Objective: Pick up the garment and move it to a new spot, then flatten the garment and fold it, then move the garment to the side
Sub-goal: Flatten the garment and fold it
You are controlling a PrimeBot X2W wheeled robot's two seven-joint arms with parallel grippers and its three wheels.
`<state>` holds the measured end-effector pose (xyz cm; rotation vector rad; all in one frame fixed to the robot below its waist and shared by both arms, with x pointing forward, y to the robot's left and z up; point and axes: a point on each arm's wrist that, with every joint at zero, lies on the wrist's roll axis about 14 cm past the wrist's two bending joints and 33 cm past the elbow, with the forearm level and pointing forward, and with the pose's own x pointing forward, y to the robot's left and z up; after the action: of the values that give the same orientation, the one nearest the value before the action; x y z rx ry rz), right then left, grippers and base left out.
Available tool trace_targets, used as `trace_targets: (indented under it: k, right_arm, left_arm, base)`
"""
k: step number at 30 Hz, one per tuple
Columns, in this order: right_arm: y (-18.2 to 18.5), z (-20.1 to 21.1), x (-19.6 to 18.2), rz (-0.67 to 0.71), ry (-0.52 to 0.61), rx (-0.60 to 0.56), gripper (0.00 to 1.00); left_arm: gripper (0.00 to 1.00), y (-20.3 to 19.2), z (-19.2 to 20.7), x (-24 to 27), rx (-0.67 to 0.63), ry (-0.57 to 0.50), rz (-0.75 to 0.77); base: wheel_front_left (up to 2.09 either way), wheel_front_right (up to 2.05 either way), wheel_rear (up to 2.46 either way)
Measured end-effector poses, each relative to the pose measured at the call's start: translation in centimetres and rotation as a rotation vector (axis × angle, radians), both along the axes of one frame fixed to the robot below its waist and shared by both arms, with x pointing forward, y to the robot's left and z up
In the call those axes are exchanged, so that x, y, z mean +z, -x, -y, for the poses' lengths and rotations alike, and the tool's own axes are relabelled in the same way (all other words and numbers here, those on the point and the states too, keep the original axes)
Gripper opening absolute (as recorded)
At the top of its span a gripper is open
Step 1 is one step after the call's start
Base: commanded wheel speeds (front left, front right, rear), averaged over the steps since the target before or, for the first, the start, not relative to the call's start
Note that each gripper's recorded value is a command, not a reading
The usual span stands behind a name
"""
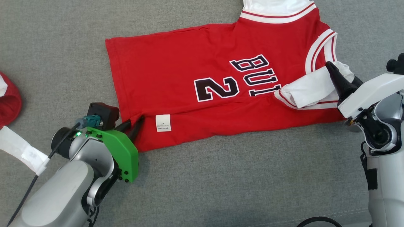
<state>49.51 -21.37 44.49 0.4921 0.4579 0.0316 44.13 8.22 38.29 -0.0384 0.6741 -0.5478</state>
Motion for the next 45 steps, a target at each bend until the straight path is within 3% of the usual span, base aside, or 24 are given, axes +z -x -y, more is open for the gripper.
trace_targets:
  k: [8,14,22,28,45]
  right_arm:
    - [0.7,2.5,4.7,0.205,0.141,-0.021,1.00]
    - [4.2,4.5,7.1,0.333,0.401,0.014,1.00]
    - [8.4,6.4,5.6,0.355,0.572,-0.006,1.00]
    - [9.3,6.3,1.9,0.257,0.563,0.003,1.00]
    - [6.1,3.7,-5.4,0.048,0.523,0.137,1.00]
  left_arm:
    - [1.00,0.9,-1.1,0.8,0.084,0.038,0.032]
    - [1.00,2.3,-1.8,3.2,0.207,0.115,0.142]
    - [1.00,4.8,-1.4,3.4,0.301,0.173,0.181]
    - [1.00,5.7,-1.2,1.4,0.307,0.153,0.107]
    - [1.00,3.6,-1.5,-1.4,0.261,0.070,0.023]
  base:
    - [0.00,0.00,0.00]
    - [0.00,0.00,0.00]
    - [0.00,0.00,0.00]
    - [0.00,0.00,0.00]
    - [0.00,0.00,0.00]
